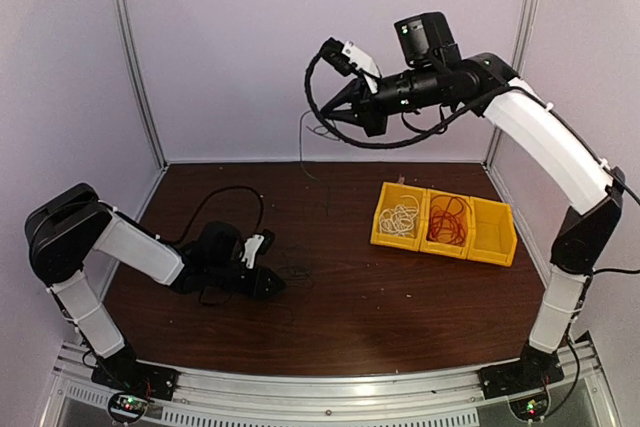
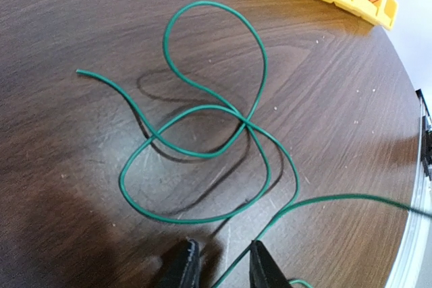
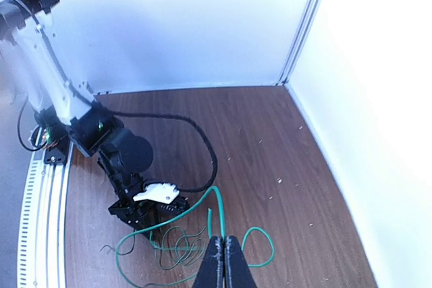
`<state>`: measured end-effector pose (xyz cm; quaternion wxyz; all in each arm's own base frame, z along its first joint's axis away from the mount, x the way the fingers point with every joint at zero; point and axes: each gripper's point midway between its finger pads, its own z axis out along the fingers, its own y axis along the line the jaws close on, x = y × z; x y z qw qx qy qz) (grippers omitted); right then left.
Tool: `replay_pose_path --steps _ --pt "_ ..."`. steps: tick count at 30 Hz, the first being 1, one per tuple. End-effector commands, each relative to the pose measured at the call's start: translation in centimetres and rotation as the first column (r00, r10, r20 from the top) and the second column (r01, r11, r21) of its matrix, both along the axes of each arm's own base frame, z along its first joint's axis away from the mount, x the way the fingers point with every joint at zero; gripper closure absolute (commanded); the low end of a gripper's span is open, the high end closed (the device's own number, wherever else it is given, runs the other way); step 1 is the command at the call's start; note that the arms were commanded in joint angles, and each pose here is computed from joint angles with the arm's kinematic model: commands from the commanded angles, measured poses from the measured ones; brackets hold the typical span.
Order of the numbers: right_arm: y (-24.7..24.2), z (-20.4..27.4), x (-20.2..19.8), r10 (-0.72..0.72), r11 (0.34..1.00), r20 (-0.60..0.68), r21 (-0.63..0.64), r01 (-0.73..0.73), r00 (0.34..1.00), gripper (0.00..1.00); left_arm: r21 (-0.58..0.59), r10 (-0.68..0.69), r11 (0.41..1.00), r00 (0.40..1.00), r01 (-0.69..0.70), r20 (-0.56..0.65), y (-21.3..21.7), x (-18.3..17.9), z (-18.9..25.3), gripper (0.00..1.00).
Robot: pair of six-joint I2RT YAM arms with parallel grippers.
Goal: Untangle the cables
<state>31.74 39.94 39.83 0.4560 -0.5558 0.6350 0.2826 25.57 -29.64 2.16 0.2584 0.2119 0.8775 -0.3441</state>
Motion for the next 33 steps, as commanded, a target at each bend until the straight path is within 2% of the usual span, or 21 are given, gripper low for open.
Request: replay_pose_path --steps 1,4,8,13,17,21,27,33 --pt "-3.2 8.4 0.5 -0.119 0.986 0.195 0.138 0.093 0.974 1.0 0.106 0.02 0.994 0.996 -0.011 -0.086 1.6 -1.4 -3.5 0.71" --pt "-5.9 11.3 1.7 -0.22 0.969 0.273 0.173 0.177 0.937 1.0 0.109 0.025 0.994 0.996 -0.016 -0.085 1.6 -1.3 -3.5 0.71" --pt "-11.5 13.6 4.9 -0.357 0.923 0.251 0.245 0.298 0.9 1.0 0.118 0.029 0.993 0.996 -0.019 -0.086 1.7 -1.3 -3.4 0.7" --pt "-18.6 16.9 6.7 -0.518 0.845 0.285 0.314 0.432 0.806 1.0 0.131 0.031 0.991 0.996 -0.02 -0.083 1.8 -1.2 -3.5 0.68" --pt "-23.0 17.1 7.5 -0.608 0.789 0.29 0.326 0.522 0.739 1.0 0.127 0.03 0.992 0.997 -0.02 -0.073 1.6 -0.9 -3.0 0.68" --pt "-28.3 16.6 8.8 -0.71 0.702 0.269 0.346 0.623 0.651 1.0 0.127 0.03 0.992 0.998 -0.022 -0.063 1.4 -0.6 -2.7 0.66" --pt "-35.3 15.2 9.1 -0.801 0.599 0.236 0.347 0.722 0.55 1.0 0.124 0.032 0.992 0.998 -0.025 -0.053 1.5 -0.5 -2.5 0.65" --pt "-38.5 13.7 8.4 -0.838 0.546 0.226 0.322 0.773 0.497 1.0 0.138 0.02 0.99 0.999 -0.014 -0.043 1.3 -0.3 -2.4 0.65"
